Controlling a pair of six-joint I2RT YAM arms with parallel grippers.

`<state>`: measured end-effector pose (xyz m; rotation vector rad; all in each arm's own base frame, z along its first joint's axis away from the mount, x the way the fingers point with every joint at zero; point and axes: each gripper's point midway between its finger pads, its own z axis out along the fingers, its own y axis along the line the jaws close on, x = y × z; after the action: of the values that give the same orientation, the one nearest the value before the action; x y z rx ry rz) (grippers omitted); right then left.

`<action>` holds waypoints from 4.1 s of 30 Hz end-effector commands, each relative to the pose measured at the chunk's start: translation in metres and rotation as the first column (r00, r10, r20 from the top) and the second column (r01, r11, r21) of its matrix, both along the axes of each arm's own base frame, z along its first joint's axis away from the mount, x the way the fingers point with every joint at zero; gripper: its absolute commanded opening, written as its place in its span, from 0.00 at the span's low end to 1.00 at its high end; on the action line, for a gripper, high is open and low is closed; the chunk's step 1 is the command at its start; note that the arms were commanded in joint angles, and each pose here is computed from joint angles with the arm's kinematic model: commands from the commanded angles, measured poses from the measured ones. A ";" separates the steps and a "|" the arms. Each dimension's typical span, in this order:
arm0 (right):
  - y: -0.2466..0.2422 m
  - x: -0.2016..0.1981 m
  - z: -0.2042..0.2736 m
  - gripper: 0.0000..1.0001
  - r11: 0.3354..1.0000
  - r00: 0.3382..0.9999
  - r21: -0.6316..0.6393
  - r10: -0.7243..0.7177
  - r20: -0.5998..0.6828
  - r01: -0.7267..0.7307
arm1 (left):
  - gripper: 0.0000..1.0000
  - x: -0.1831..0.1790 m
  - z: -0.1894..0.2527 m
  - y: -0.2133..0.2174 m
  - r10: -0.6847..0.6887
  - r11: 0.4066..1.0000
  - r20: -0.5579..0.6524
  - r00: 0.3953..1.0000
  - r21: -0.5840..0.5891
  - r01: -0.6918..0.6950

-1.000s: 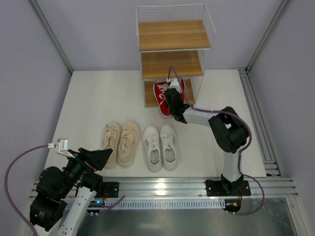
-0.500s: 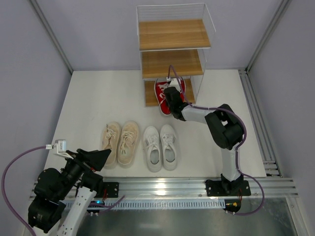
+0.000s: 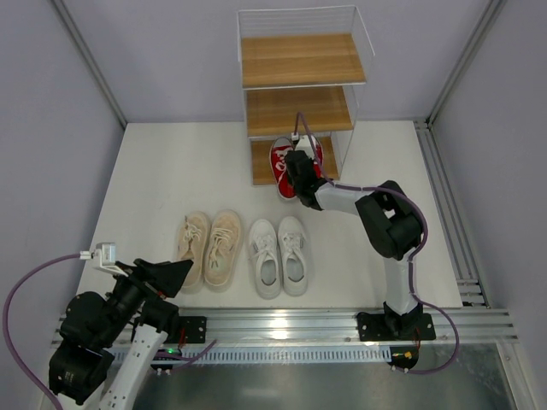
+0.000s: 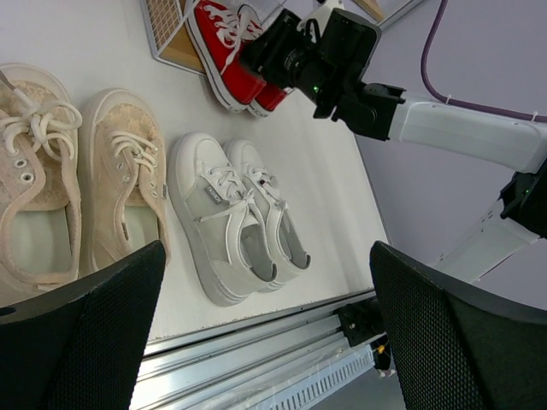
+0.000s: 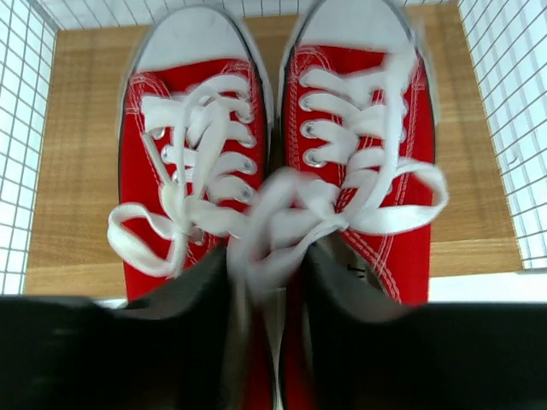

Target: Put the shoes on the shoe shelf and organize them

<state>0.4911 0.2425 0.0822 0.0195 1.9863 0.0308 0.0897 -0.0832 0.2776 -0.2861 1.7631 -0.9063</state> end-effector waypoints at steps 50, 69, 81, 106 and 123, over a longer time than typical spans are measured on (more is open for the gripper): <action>0.064 -0.327 0.041 0.85 0.957 0.996 0.285 0.032 0.080 -0.054 | 1.00 -0.011 0.001 -0.002 -0.027 0.999 0.028 0.999 -0.031 0.028; 0.107 -0.324 -0.022 0.65 0.932 0.966 0.316 0.226 -0.122 -0.178 | 1.00 -0.007 -0.008 -0.003 -0.023 1.000 0.001 1.000 -0.021 0.023; 0.084 -0.318 -0.065 0.36 0.974 0.950 0.221 0.119 -0.288 -0.055 | 1.00 -0.010 -0.011 0.002 -0.008 1.000 -0.005 1.000 0.001 0.008; 0.002 -0.300 0.152 0.04 0.976 0.986 0.211 0.021 0.164 -0.056 | 1.00 -0.010 -0.011 0.002 -0.006 1.000 -0.008 1.000 -0.001 0.006; -0.019 -0.209 0.285 0.04 0.964 0.904 0.230 0.025 0.426 -0.135 | 1.00 -0.010 -0.011 0.003 -0.005 1.000 -0.006 1.000 0.002 0.005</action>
<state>0.2682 0.2070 0.2768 0.0522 1.7242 0.1368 0.0890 -0.0843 0.2553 -0.3191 1.8471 -0.8955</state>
